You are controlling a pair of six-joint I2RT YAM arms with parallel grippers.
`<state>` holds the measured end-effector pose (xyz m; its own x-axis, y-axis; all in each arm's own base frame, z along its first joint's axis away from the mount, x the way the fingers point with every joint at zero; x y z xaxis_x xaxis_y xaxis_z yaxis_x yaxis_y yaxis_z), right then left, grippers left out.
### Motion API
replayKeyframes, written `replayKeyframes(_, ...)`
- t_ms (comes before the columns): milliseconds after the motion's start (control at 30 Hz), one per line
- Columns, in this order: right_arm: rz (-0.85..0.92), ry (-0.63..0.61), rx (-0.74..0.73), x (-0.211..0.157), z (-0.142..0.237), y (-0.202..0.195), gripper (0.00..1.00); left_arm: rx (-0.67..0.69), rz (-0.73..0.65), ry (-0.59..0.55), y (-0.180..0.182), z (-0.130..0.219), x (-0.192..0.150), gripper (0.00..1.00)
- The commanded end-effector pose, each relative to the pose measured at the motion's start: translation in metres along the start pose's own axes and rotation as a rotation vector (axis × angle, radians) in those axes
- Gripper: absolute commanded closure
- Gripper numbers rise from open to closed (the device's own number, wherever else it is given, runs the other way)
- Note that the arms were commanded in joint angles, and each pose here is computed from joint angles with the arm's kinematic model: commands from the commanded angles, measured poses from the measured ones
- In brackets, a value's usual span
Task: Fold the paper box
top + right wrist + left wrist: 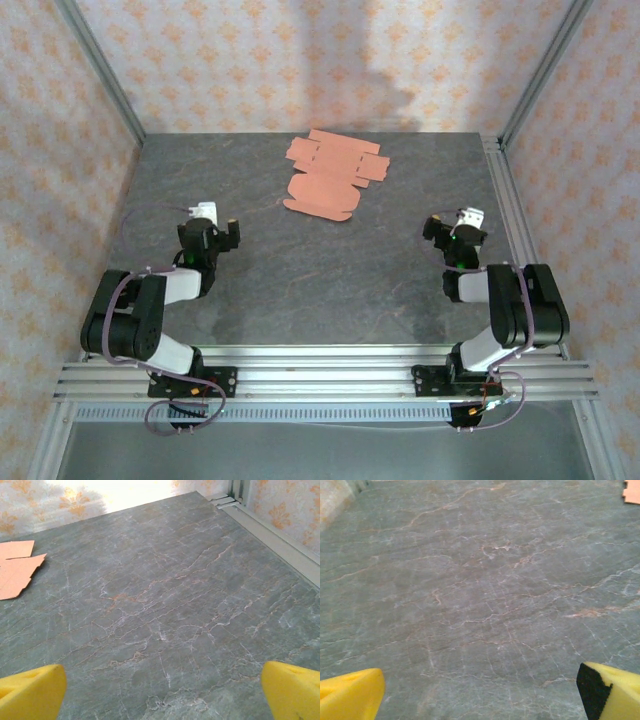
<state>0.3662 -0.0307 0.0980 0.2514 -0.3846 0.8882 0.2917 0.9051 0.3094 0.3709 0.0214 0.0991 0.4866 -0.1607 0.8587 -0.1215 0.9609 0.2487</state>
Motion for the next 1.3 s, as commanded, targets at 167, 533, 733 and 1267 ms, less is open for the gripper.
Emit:
replayKeyframes(167,-0.060,-0.025,-0.015,0.041,0.030,0.008,0.01,0.056,-0.041,0.016,-0.017,0.036,0.064,0.00)
replayKeyframes(533,-0.030,0.130,0.237,0.044,0.070,0.079,0.01,-0.209,0.055,0.047,-0.145,0.026,0.131,0.00)
replayKeyframes(733,0.024,0.187,0.323,0.033,0.090,0.104,0.01,-0.321,0.024,0.134,-0.228,0.006,0.143,0.00)
replayKeyframes(1267,0.028,0.254,0.346,0.024,0.091,0.111,0.01,-0.424,0.010,0.598,-0.318,-0.046,0.060,0.22)
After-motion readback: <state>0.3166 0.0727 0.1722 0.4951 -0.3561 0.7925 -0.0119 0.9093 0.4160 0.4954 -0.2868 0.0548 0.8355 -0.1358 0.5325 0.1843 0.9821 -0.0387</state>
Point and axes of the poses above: each hand's point on the last joint's axis, 136 mm out from that joint toward the fingers, its own z axis back along the fingers, its own y axis along the line the jaws close on, x = y × z, the point moved 2 cm from there along z, back along the fingers, and after that the axes turned 11 degrees about -z, right-handed, at the moved point
